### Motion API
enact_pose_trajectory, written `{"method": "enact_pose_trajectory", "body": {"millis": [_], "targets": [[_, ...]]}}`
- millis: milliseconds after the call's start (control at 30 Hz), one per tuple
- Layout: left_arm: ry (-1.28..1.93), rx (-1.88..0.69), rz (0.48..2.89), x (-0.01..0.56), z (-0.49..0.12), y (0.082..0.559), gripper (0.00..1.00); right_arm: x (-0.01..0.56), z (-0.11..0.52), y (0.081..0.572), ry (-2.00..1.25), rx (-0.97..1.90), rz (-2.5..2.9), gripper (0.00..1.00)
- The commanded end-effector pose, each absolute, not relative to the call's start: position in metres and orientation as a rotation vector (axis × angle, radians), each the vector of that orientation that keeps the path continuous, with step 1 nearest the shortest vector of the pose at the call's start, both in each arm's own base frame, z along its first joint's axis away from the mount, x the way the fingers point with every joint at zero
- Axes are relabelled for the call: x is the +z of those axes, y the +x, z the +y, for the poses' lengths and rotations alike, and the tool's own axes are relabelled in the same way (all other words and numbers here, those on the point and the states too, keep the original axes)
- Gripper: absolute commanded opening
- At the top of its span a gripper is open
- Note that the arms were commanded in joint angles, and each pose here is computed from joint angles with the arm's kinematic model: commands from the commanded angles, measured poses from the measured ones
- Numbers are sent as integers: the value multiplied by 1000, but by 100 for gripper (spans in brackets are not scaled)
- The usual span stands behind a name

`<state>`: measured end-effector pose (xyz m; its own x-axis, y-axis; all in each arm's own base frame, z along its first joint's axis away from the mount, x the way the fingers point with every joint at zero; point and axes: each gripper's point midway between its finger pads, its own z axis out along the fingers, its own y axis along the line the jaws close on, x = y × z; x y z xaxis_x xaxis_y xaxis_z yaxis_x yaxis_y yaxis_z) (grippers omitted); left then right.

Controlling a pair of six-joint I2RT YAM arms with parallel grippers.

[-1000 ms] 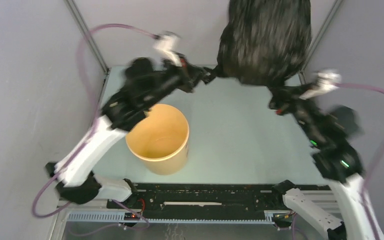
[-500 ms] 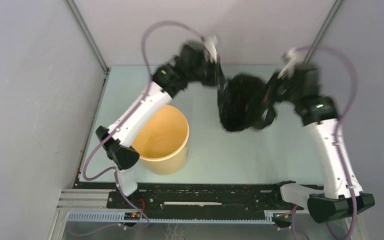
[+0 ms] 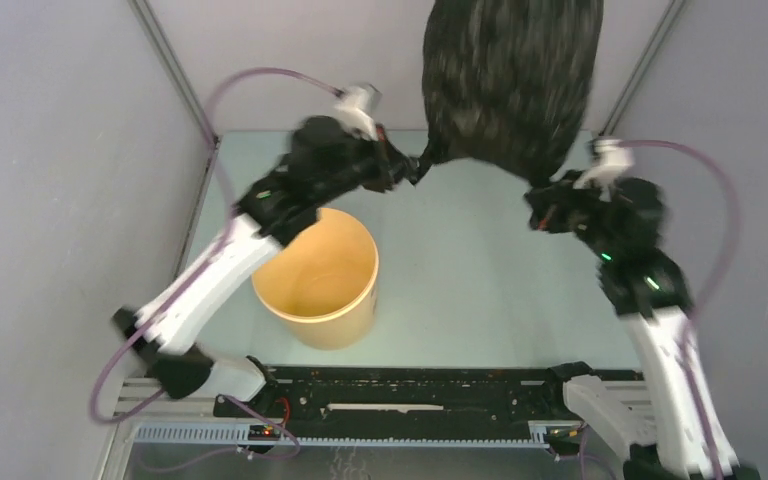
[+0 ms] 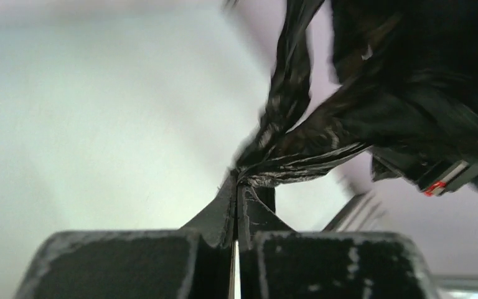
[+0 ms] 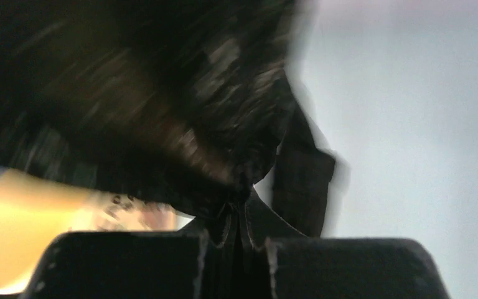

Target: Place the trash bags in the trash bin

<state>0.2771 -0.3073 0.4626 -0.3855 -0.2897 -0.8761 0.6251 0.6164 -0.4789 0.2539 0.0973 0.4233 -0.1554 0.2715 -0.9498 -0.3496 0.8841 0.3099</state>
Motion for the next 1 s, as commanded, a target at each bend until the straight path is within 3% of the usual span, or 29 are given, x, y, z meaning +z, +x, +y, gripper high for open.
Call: {"method": "enact_pose_trajectory", "body": {"millis": [0,100,200,433,567,633,733,900,967], "targets": [[411,-673,2405,227,-312,277,0,182,115,245,153,687,2476,0],[473,-796,2316,234,-327,256,0,143,131,213,162,760,2584,0],[471,-884,2224,268,-335,255,0,179,131,222,133,768,2447,0],[438,-974,1739,491,-346,286,0,403,111,283,30,651,1981,0],[391,-1134,1394,616,-328,259,0,530,106,267,-56,623,1704,0],[369,-1167,1348,628,-320,248,0,557,106,248,-95,604,1595,0],[279,-1050,1485,569,-309,269,0,525,97,245,-59,563,1580,0],[278,-935,1935,412,-309,288,0,319,95,252,94,557,2056,0],[323,-922,2029,383,-308,278,0,274,101,235,103,606,2228,0]]}}
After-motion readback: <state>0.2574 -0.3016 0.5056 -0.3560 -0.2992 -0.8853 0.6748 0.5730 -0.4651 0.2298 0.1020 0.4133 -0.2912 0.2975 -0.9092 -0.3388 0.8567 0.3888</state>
